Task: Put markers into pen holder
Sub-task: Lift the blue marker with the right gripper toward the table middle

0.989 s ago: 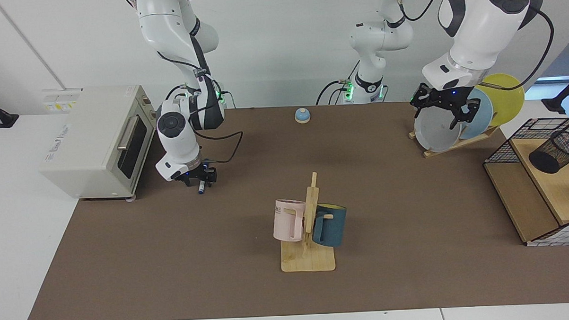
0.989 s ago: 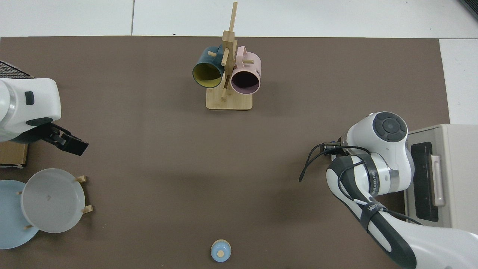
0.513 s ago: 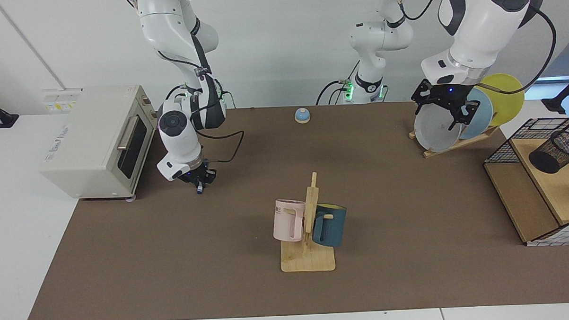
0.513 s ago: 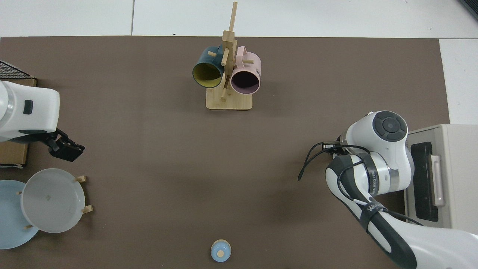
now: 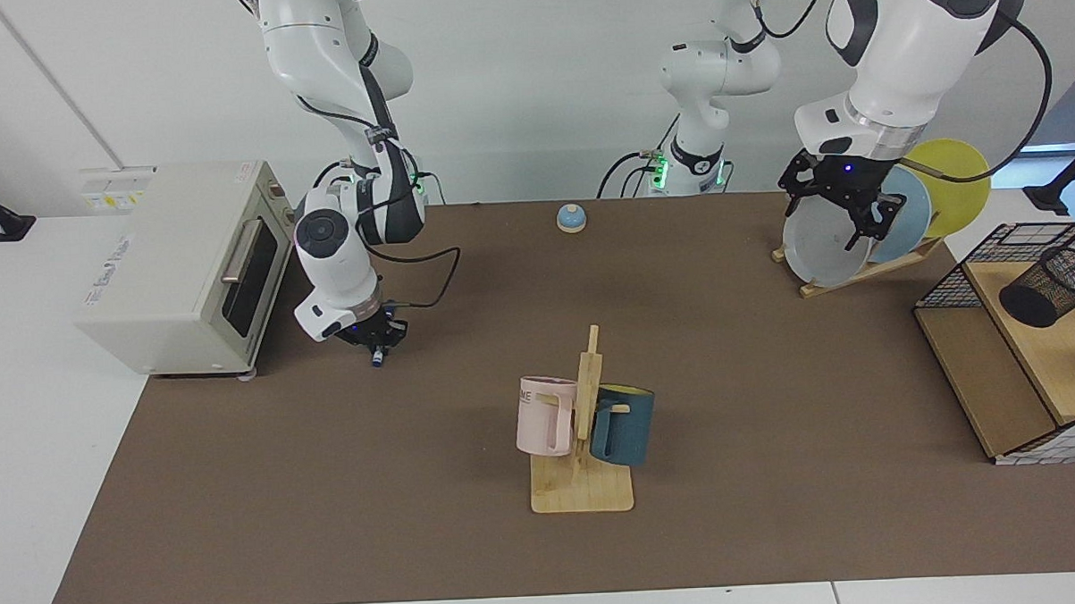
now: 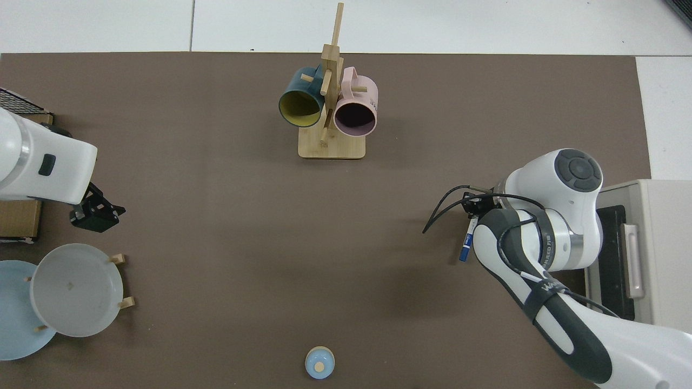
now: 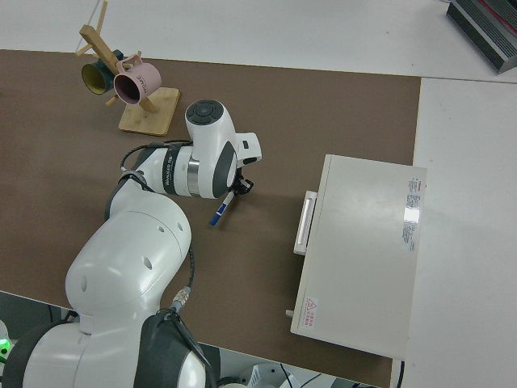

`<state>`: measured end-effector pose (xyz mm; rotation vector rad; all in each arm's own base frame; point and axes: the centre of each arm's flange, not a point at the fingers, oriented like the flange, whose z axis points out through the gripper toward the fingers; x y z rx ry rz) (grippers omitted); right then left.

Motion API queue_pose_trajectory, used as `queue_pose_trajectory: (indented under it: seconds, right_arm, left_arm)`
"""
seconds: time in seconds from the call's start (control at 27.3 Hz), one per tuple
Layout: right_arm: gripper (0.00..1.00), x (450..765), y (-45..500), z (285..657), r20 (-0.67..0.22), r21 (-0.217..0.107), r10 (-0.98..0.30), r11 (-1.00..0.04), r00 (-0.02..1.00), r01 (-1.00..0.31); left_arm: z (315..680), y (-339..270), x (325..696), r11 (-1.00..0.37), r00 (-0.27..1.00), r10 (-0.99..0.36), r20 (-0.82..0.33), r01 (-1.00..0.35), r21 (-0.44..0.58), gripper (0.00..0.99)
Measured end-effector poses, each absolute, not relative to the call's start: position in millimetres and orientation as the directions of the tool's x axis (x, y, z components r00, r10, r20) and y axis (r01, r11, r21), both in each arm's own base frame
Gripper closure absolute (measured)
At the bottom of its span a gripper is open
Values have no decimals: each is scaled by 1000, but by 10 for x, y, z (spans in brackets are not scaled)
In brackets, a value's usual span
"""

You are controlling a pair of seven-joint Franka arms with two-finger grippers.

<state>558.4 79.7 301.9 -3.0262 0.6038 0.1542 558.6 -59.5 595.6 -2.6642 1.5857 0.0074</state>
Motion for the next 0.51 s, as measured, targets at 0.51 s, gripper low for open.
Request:
queue_pose_trajectory:
  seconds: [0.51]
  right_arm:
    - [833, 5766, 1506, 3754, -245, -127, -619, -742, 746, -658]
  left_arm:
    - [5954, -638, 5599, -403, 404, -915, -20, -914, -43, 0]
